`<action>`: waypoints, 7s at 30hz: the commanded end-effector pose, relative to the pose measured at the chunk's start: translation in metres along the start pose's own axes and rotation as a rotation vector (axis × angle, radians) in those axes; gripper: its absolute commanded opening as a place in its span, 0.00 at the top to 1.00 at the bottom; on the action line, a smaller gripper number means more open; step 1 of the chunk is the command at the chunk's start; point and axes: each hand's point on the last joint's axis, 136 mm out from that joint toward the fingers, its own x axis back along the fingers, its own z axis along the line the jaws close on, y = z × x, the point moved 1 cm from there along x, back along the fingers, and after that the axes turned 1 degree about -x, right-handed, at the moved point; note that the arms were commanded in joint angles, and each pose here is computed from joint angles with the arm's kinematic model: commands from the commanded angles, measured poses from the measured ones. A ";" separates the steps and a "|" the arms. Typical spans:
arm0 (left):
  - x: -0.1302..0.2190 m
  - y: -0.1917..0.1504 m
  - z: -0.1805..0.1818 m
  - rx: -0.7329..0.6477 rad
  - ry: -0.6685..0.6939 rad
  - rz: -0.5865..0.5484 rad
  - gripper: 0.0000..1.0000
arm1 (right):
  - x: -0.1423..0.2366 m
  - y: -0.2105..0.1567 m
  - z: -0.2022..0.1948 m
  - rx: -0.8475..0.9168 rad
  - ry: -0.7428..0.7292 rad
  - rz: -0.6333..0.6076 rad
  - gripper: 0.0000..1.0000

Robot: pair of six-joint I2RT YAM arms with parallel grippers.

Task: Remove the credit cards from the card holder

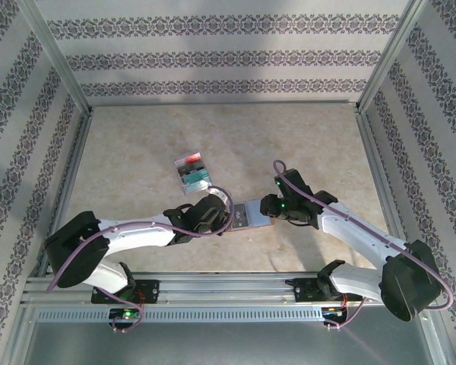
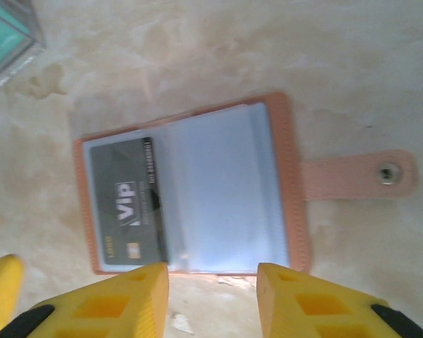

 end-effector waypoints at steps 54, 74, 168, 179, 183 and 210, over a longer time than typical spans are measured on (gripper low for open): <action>-0.055 -0.018 0.010 0.199 -0.124 0.072 0.89 | -0.090 -0.024 0.036 -0.012 0.150 0.216 0.72; -0.055 -0.021 0.014 0.201 -0.098 0.080 0.91 | -0.084 -0.028 0.020 0.000 0.052 0.195 0.64; -0.054 -0.031 0.026 0.182 -0.027 0.127 0.93 | -0.063 -0.018 0.022 -0.163 0.417 0.110 0.89; -0.054 -0.031 0.025 0.183 -0.030 0.129 0.94 | -0.061 -0.017 0.022 -0.160 0.424 0.106 0.86; -0.055 -0.031 0.024 0.184 -0.035 0.129 0.94 | -0.062 -0.017 0.022 -0.162 0.425 0.108 0.84; -0.059 -0.032 0.021 0.192 -0.050 0.140 0.94 | -0.072 -0.020 0.028 -0.167 0.455 0.134 0.86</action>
